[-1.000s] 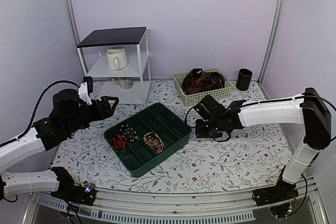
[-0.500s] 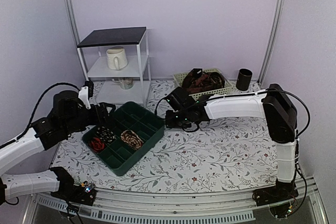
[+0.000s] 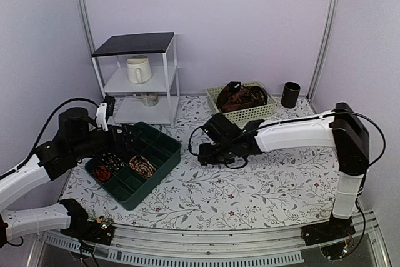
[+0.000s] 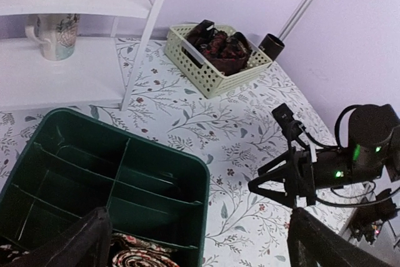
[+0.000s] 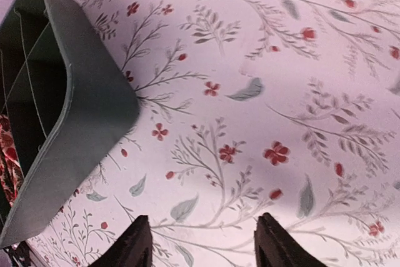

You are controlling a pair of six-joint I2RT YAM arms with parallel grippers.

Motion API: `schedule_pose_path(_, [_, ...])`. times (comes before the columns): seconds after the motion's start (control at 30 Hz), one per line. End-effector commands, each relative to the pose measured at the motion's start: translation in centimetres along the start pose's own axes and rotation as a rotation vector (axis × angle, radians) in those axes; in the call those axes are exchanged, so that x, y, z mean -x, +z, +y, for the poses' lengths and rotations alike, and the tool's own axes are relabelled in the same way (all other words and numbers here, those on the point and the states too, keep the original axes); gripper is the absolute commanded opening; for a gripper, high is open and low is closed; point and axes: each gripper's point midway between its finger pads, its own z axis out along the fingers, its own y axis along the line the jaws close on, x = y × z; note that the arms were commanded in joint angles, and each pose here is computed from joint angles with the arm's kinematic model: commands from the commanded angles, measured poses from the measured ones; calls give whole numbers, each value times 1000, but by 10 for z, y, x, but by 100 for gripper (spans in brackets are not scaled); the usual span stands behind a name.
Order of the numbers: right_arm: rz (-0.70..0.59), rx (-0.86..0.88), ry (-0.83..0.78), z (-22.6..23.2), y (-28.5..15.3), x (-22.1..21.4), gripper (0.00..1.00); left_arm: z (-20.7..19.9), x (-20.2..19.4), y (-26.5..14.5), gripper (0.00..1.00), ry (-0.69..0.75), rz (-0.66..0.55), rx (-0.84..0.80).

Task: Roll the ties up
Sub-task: Move the storage box to the center of the board, then reset both arms

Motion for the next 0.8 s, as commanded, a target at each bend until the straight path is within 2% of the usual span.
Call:
schedule_pose_path(0.0, [-163,11,46,-8,-86,38,68,-31,26,-16,99,43,-75,-149])
schedule_pose_path(0.03, [-179,-7,59,-16,-99,38,77,-33,32,-20,99,31,-96,-156])
schedule_pose_path(0.07, [-197,-13,81,-21,-111,39,94,-37,38,-24,99,23,-116,-165])
schedule_pose_path(0.1, [-206,-29,94,-32,-121,34,99,-42,44,-29,99,24,-130,-187])
schedule_pose_path(0.3, [-317,-59,181,-77,-192,26,100,-57,55,-41,99,33,-165,-255])
schedule_pose_path(0.53, [-464,-27,286,-116,-269,22,100,-59,46,-29,99,-30,-148,-298])
schedule_pose_path(0.77, [-506,-6,330,-136,-287,10,100,-56,34,-8,99,-68,-94,-298])
